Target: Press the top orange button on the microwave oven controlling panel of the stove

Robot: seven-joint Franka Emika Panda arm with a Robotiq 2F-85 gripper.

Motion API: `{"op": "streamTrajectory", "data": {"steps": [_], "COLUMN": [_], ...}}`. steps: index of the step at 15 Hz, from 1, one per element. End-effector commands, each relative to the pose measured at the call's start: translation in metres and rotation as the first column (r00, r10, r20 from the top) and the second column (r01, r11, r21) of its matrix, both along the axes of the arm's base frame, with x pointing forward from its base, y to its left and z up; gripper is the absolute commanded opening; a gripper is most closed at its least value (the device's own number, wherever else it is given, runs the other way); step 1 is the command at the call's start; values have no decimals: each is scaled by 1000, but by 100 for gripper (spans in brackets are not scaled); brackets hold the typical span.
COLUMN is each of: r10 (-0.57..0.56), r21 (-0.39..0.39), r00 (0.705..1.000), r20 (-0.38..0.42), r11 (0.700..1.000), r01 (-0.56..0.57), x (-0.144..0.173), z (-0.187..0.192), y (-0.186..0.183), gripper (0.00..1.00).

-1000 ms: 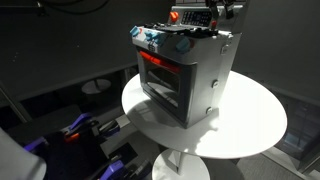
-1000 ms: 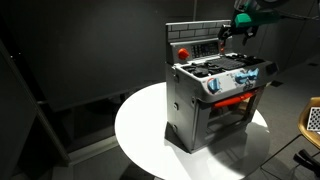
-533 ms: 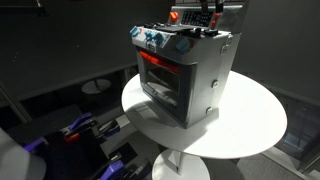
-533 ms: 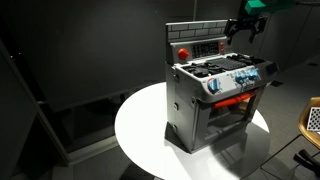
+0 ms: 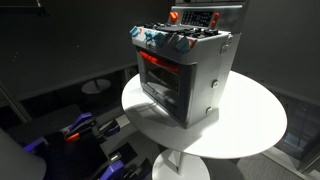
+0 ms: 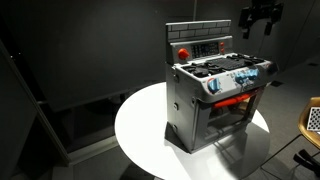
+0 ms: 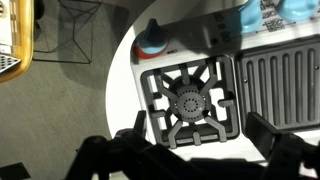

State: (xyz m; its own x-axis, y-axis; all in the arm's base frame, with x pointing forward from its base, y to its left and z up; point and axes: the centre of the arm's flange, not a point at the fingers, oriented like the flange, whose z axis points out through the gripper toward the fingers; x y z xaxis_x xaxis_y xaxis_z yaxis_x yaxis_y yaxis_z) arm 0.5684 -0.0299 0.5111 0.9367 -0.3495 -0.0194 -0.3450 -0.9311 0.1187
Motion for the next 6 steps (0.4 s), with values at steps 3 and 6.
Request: {"op": "streamTrajectory", "data": {"steps": [3, 6], "r10": [96, 86], "r21": [27, 12], "r00": [993, 994], "r20": [-67, -64], "r11": [995, 996], "r01": [-95, -85], "x": [-13, -12], "z": [19, 10], "y": [-2, 0], "gripper": [100, 100]}}
